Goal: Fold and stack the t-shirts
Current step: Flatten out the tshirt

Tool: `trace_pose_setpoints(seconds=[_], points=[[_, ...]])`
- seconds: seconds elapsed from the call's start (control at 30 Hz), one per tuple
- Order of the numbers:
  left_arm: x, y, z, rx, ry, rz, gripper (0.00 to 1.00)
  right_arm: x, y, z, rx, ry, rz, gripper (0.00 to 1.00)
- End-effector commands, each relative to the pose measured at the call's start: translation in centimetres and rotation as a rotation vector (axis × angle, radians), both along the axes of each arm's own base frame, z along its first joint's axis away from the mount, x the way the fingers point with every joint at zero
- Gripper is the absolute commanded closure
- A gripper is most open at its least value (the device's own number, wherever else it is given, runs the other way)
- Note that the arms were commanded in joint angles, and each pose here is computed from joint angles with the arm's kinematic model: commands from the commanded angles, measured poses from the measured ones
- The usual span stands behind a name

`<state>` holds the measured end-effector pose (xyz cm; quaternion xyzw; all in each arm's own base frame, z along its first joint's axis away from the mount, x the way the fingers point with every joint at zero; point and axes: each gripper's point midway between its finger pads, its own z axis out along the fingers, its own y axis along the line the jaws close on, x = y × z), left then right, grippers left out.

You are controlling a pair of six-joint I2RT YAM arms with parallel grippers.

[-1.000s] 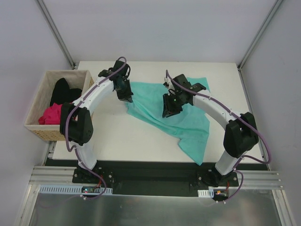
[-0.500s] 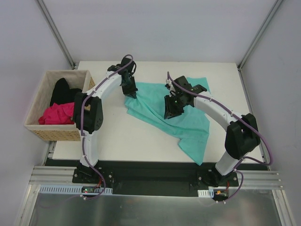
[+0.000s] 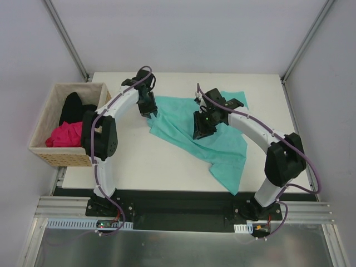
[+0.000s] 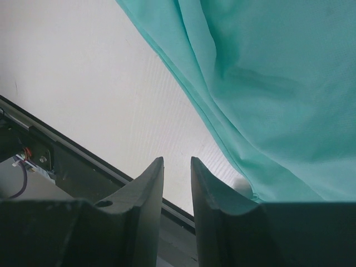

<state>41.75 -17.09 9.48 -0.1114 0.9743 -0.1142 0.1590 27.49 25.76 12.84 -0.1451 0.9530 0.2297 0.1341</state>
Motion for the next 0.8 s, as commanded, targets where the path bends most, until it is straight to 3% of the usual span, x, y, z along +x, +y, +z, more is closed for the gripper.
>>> trace_pose_setpoints(seconds=[0.0,0.3,0.77], points=[[-2.6,2.2,3.7,0.043,-0.065,0.041,0.69,0.8,1.6,1.3,0.045,-0.018,0.038,0.71],[-6.1,2.9,0.9,0.055,0.033,0.068,0.70,0.9,2.4,1.2,0.067,-0.001,0.078,0.71],[-5.0,1.4,-3.3,0.039,0.114,0.025,0.71,0.6,1.3,1.4,0.023,-0.013,0.070,0.71]])
